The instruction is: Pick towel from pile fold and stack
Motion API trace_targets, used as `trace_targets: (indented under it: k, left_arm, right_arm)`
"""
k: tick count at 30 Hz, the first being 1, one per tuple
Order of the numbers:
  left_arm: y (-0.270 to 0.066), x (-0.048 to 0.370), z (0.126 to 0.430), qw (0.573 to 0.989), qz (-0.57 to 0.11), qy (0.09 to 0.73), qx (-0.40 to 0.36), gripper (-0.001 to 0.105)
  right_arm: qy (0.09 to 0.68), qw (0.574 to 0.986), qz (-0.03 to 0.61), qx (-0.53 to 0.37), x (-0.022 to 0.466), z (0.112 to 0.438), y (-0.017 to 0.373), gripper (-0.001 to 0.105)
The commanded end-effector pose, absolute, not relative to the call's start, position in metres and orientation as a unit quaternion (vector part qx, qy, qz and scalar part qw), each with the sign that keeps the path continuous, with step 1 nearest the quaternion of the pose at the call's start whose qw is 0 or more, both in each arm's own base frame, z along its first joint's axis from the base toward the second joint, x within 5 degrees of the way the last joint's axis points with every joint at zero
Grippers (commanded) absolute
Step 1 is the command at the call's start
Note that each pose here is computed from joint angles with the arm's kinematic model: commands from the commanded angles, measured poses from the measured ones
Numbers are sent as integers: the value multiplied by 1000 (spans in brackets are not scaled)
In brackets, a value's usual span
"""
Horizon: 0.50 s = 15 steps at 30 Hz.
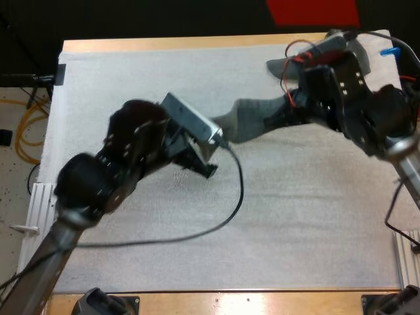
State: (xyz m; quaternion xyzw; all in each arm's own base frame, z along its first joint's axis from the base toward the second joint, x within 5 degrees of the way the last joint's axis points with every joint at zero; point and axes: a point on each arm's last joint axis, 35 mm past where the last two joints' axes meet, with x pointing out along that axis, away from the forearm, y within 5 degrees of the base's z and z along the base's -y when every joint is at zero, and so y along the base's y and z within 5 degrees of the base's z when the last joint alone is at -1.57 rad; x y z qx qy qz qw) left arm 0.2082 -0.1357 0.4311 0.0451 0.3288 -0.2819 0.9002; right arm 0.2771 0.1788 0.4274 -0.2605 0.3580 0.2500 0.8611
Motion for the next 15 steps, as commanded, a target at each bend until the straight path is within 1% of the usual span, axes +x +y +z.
trace_targets:
  k: [1,5,9,12,15]
  left_arm:
    - [-133,202,434,901,-276,332,44,0]
    - [-124,174,440,890,-281,356,43,0]
    - [-123,154,441,878,-292,377,40,0]
    - [-125,142,439,875,-279,393,47,0]
    - [-124,133,436,874,-251,409,71,0]
  right_arm:
    - [360,861,246,-260,268,433,177,0]
    - [375,846,262,-274,231,443,181,0]
    - [398,828,273,-284,199,447,183,0]
    - [416,817,284,-280,177,449,185,0]
    - [426,817,287,-262,159,445,184,0]
